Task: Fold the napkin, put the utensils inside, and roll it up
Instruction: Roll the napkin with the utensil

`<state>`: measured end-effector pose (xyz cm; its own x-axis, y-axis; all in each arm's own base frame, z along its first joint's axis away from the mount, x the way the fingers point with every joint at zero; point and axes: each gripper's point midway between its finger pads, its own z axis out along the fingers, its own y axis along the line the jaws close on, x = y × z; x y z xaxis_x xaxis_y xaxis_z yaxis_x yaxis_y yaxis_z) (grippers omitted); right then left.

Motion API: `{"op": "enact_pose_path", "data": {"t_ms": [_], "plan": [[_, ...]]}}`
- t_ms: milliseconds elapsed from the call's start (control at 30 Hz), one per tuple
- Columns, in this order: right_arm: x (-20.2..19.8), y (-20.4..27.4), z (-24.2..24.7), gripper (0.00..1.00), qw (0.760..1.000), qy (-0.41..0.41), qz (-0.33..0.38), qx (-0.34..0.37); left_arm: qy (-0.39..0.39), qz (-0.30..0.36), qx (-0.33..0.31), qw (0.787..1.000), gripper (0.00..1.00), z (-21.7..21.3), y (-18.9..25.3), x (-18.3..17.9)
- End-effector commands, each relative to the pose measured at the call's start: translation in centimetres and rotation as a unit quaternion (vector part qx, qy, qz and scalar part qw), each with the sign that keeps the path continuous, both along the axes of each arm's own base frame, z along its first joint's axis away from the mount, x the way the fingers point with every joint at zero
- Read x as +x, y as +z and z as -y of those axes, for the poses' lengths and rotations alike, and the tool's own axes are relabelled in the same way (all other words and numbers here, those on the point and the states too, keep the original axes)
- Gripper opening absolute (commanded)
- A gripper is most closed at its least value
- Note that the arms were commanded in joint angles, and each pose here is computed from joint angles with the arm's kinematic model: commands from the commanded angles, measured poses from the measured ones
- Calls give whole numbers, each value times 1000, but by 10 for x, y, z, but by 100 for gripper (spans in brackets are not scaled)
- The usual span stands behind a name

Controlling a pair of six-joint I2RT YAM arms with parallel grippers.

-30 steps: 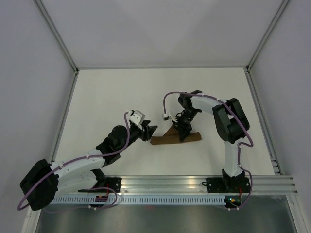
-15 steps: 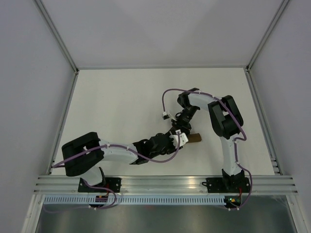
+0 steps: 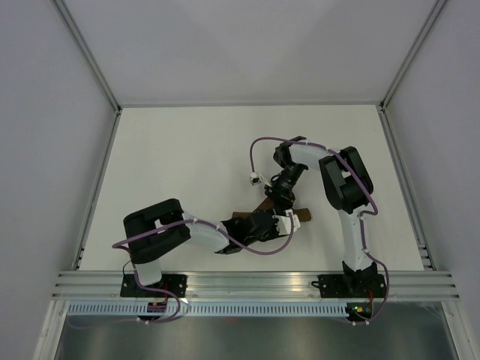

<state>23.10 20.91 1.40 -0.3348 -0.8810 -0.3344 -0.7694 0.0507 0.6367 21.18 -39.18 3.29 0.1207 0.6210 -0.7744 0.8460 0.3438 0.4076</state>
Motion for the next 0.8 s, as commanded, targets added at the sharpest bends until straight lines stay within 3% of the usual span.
{"op": "enact_pose_path", "data": {"t_ms": [0, 67, 133, 167, 267, 367, 500, 633, 767], "plan": [[15, -52, 12, 26, 997, 49, 51, -29, -1, 7, 27, 1000, 54, -1, -15, 7], [15, -52, 13, 26, 997, 47, 50, -30, 0, -4, 34, 999, 52, -3, -21, 6], [15, -52, 13, 26, 997, 47, 51, -30, 1, -21, 37, 999, 44, -6, -28, 4], [15, -51, 13, 26, 997, 47, 50, -30, 0, -33, 41, 999, 35, -7, -33, 1], [16, -49, 12, 27, 997, 46, 50, -29, 0, -53, 48, 997, 26, -11, -41, -1], [16, -47, 12, 36, 997, 46, 53, -28, -9, -83, 52, 995, 16, -13, -48, -7], [20, -39, 9, 57, 997, 39, 61, -22, -27, -123, 61, 990, 12, -15, -57, -17], [27, -21, 4, 67, 996, 25, 80, -8, -40, -156, 67, 985, 9, -17, -64, -25], [35, -4, 4, 71, 995, 9, 98, -1, -44, -178, 66, 981, 8, -18, -66, -28]]}}
